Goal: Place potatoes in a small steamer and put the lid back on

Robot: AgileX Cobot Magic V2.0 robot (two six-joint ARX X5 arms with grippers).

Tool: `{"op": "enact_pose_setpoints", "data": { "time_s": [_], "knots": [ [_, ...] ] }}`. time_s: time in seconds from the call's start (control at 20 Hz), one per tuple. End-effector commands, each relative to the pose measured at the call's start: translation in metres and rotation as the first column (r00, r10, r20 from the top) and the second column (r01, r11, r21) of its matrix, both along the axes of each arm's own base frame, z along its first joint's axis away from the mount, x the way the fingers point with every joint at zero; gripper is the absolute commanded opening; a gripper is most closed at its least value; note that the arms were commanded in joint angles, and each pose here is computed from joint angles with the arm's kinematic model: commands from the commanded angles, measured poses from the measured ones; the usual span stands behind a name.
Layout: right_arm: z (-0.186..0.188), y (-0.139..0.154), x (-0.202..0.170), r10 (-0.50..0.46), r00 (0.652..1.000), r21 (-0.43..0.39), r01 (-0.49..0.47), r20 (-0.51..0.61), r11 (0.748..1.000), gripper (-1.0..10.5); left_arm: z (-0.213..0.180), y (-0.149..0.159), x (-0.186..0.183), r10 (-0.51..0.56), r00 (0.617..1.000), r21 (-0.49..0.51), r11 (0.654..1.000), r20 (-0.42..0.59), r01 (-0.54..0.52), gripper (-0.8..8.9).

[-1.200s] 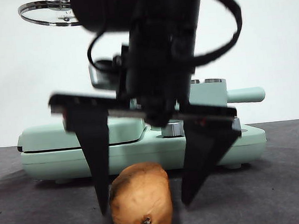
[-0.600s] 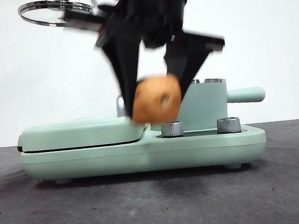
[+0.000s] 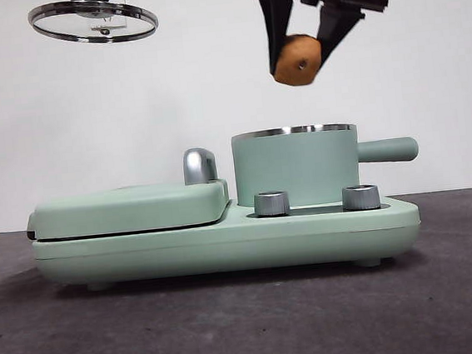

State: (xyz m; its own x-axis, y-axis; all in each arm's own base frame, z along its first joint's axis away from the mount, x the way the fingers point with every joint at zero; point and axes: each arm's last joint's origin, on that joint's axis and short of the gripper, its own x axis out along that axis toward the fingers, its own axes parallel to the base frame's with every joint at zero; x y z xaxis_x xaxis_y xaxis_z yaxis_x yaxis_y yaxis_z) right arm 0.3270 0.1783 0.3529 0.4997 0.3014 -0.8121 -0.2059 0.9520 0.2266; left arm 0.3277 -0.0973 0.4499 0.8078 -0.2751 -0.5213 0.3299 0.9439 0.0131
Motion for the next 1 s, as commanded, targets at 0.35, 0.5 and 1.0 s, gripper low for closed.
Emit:
{"op": "enact_pose_setpoints", "data": {
  "time_s": [0.35,0.5,1.0],
  "knots": [
    [-0.029,-0.005,0.039,0.02,1.0,0.009,-0.02,-0.003,1.0,0.1,0.012,-0.001,-0.002,-0.012,0.998,-0.017,1.0,0.057,0.013,0.08],
    [-0.047,0.0,0.051,0.029,0.999,-0.003,-0.029,-0.014,1.0,0.1,0.012,-0.003,-0.003,-0.018,0.998,-0.016,1.0,0.055,0.019,0.08],
    [-0.081,0.008,0.064,0.071,0.991,0.002,-0.071,-0.112,0.997,0.1,0.011,-0.005,-0.004,-0.023,0.998,-0.015,1.0,0.051,0.023,0.08]
  ]
}}
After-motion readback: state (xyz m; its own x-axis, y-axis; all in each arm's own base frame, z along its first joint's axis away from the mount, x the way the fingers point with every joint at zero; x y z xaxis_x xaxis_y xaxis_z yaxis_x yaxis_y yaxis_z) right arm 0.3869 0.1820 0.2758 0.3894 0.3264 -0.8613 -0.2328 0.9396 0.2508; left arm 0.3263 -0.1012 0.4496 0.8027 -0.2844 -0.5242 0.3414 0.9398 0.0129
